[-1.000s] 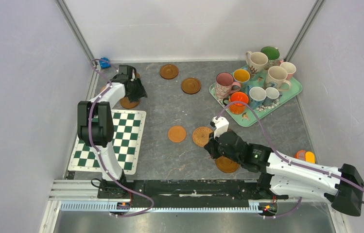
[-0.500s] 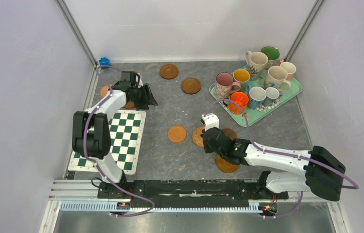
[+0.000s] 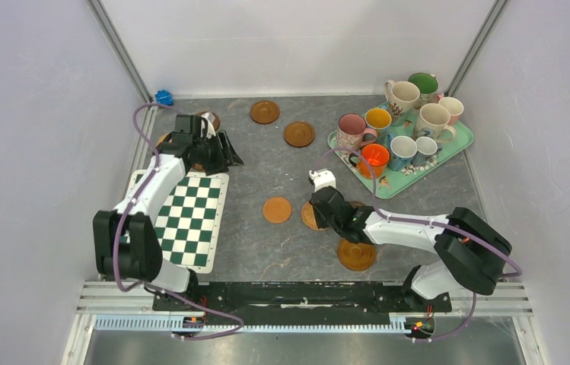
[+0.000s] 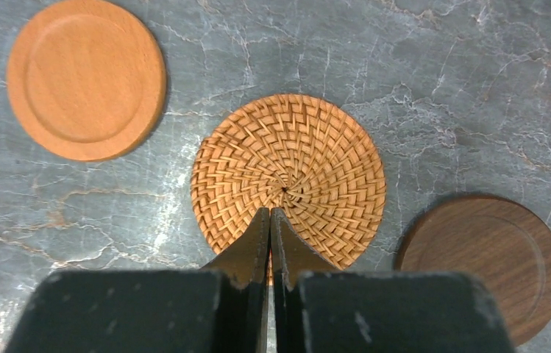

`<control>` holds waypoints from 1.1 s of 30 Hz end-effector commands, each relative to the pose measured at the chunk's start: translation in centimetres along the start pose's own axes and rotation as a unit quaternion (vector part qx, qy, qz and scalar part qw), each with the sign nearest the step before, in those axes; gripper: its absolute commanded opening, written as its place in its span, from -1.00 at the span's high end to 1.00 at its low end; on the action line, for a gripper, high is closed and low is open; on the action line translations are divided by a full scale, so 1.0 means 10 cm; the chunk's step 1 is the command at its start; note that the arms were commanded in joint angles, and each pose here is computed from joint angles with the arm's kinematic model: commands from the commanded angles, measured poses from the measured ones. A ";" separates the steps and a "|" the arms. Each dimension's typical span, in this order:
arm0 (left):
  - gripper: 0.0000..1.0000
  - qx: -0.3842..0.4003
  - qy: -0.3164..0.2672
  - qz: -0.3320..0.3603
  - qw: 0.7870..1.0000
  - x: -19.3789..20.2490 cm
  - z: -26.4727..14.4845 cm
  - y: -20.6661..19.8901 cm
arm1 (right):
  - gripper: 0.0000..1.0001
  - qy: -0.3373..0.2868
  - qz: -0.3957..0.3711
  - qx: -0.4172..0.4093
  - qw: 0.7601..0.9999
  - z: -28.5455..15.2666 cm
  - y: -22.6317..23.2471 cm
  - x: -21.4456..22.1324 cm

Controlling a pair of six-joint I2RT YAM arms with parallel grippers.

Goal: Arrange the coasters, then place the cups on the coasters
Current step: Move the coaster to the corner of the board.

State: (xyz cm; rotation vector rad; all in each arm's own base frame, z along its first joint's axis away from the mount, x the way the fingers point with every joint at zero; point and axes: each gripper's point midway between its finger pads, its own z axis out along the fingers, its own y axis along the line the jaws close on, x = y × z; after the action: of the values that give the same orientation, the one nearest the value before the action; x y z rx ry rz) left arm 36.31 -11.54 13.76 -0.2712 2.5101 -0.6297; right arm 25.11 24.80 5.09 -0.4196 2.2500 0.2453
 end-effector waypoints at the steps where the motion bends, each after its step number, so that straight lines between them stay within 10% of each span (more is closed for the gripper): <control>1: -0.28 0.043 -0.001 0.022 0.999 0.23 -0.30 -0.12 | 1.00 -0.012 -0.010 -0.011 1.000 0.09 0.07 -0.11; 33: -0.39 0.073 -0.026 0.069 0.995 0.85 -0.70 -0.11 | 1.00 0.192 -0.056 -0.107 0.974 -0.54 0.23 1.40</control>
State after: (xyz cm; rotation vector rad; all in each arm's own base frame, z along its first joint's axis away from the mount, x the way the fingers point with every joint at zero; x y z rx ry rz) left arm 25.41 -12.69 14.98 -0.1200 2.4348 -0.7638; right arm 16.29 26.45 1.97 -0.6959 2.3631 0.4827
